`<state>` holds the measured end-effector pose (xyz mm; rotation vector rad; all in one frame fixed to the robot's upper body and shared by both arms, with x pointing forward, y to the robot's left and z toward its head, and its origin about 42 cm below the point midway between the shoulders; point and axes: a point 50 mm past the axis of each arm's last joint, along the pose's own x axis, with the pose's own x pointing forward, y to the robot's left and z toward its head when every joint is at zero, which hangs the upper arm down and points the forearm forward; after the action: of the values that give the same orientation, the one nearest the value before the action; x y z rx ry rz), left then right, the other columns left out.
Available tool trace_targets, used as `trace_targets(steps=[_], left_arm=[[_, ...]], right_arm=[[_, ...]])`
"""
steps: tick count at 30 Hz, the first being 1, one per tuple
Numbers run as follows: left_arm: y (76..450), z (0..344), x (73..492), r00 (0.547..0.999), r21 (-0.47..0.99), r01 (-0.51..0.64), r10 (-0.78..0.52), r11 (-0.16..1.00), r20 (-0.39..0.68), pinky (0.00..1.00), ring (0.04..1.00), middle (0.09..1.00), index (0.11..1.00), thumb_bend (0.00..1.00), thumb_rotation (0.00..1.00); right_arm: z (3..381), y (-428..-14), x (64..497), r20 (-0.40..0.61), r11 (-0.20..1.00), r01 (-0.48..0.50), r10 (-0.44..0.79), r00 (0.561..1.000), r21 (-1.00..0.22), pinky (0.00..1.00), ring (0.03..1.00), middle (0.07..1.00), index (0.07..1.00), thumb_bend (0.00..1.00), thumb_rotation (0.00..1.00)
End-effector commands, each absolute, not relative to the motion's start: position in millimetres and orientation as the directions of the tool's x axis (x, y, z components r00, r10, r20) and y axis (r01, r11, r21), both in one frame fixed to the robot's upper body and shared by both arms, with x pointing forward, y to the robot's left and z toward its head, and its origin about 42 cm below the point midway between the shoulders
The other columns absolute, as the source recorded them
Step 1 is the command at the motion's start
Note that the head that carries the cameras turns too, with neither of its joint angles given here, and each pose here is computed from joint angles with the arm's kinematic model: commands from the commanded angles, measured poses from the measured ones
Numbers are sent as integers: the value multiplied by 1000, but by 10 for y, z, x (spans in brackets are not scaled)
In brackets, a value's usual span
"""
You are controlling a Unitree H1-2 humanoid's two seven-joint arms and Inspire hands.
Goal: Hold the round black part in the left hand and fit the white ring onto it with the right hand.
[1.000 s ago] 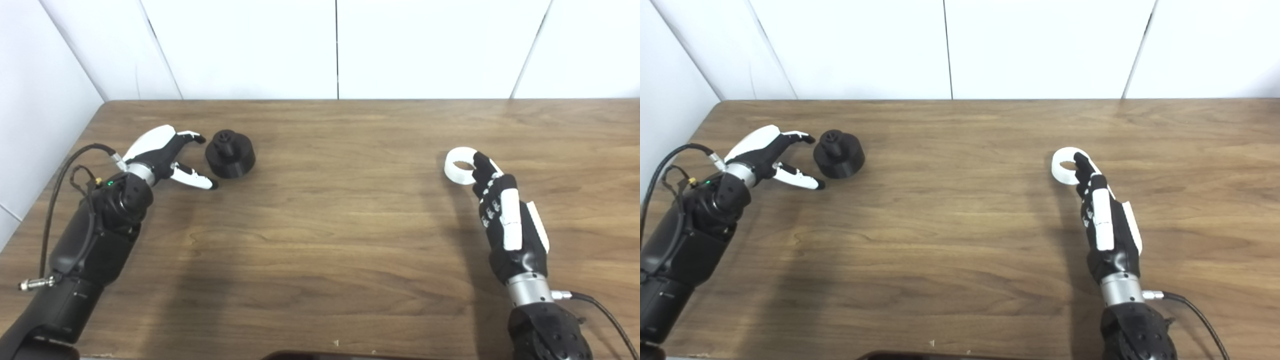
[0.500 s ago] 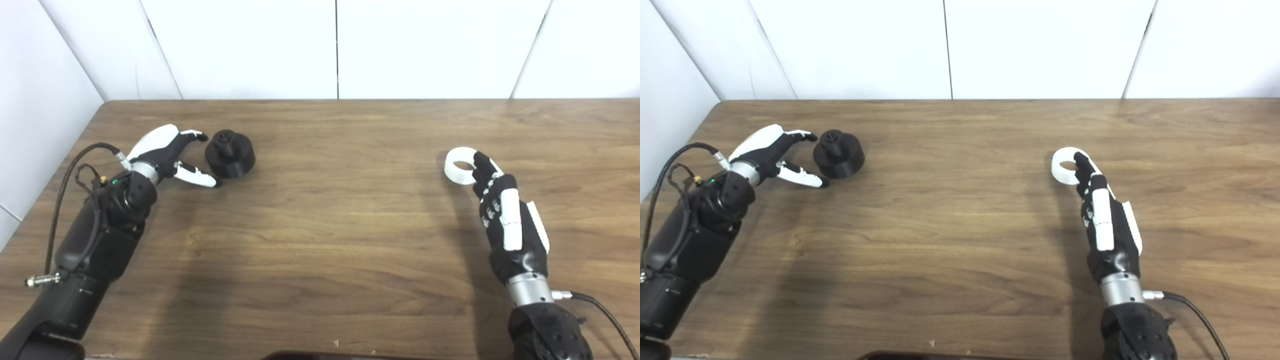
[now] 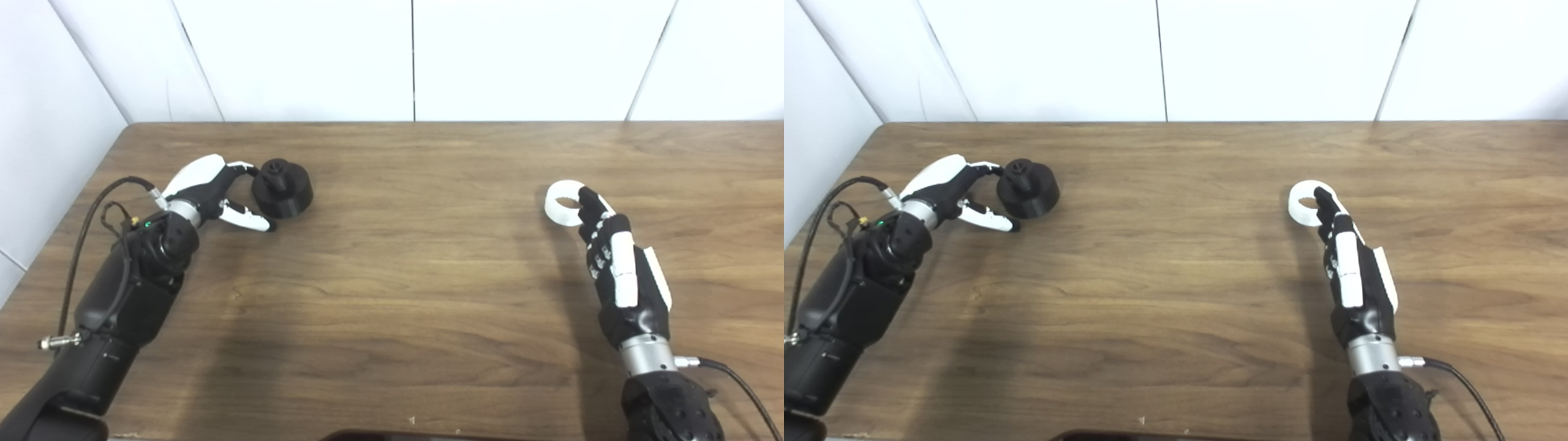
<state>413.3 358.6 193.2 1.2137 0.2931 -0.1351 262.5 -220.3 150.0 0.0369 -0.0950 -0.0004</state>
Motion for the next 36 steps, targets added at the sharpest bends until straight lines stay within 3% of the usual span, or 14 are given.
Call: trace_targets(steps=[1, 25, 36], left_arm=[[3592, 2306, 4300, 980, 932, 158, 63, 327, -189, 837, 981, 933, 862, 875, 279], [3472, 2321, 4372, 981, 929, 170, 38, 327, -193, 829, 992, 949, 884, 856, 274], [3463, 2292, 4392, 982, 930, 168, 30, 327, -189, 858, 995, 949, 843, 838, 265]], right_arm=[[1572, -2186, 2507, 150, 999, 6, -13, 989, 52, 1000, 979, 955, 903, 596, 1000], [1557, -2177, 2481, 144, 999, 12, -17, 989, 35, 1000, 978, 944, 897, 596, 1000], [1567, -2189, 2462, 144, 999, 11, -16, 989, 36, 1000, 989, 948, 898, 601, 1000]])
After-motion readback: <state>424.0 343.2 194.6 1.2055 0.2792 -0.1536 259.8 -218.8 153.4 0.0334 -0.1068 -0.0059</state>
